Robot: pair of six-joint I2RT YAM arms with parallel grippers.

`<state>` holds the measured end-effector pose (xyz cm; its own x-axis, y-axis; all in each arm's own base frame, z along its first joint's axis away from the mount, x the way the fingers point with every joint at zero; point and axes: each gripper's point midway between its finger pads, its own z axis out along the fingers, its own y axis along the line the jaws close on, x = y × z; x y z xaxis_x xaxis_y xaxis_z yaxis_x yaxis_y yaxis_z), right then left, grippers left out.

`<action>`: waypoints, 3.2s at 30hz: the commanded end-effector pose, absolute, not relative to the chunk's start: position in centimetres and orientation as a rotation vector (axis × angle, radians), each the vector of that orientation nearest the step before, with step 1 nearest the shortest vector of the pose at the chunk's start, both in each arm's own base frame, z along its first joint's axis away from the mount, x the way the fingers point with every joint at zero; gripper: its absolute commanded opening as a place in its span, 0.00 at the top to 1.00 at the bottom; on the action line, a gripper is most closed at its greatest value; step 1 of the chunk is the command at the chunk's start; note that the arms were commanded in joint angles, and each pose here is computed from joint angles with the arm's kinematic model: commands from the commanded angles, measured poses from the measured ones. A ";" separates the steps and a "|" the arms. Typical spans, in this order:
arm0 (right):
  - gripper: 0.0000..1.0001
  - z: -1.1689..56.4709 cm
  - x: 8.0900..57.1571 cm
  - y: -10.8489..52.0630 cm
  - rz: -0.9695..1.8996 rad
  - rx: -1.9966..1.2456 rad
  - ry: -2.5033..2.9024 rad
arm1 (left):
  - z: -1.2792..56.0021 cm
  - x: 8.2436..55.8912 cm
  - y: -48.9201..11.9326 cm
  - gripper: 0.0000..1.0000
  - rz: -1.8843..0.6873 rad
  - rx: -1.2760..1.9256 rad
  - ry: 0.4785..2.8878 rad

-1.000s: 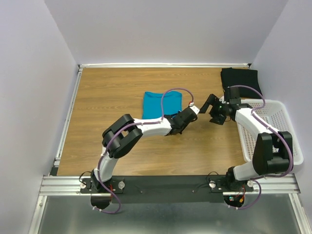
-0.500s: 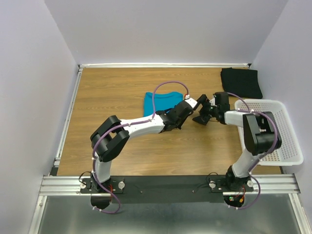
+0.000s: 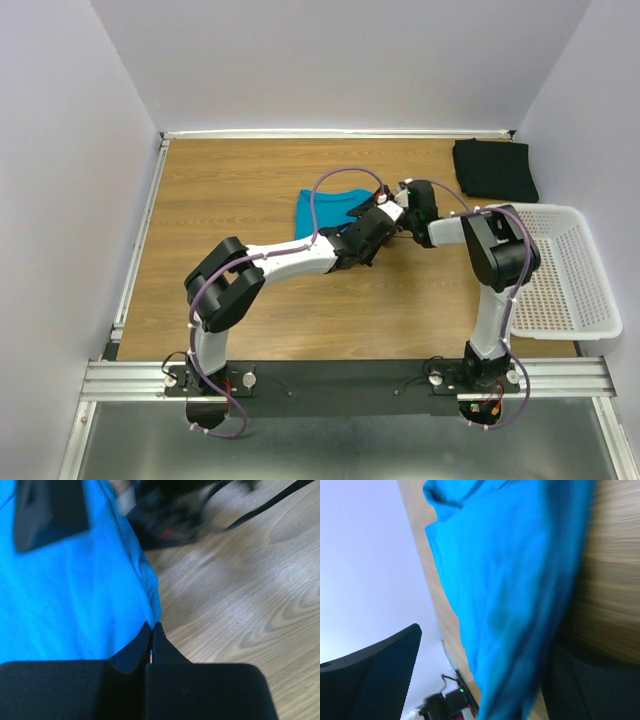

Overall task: Fold and stack the t-shirts
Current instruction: Neatly place the folded tshirt to the corner

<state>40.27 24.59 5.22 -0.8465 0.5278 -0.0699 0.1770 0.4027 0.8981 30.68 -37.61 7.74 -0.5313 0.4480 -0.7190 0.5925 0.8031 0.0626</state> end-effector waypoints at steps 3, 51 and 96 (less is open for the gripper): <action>0.16 0.1 37.7 26.5 1.197 0.556 2.547 | 10.8 30.6 -38.6 1.00 -0.340 0.695 2.187; 0.99 15.9 61.3 -7.0 -0.903 -0.349 2.148 | 14.1 32.6 -13.7 0.05 -0.365 0.005 2.271; 0.15 12.4 61.1 -22.0 -1.430 0.169 1.975 | 12.4 31.9 -13.6 0.05 -0.361 -0.026 2.360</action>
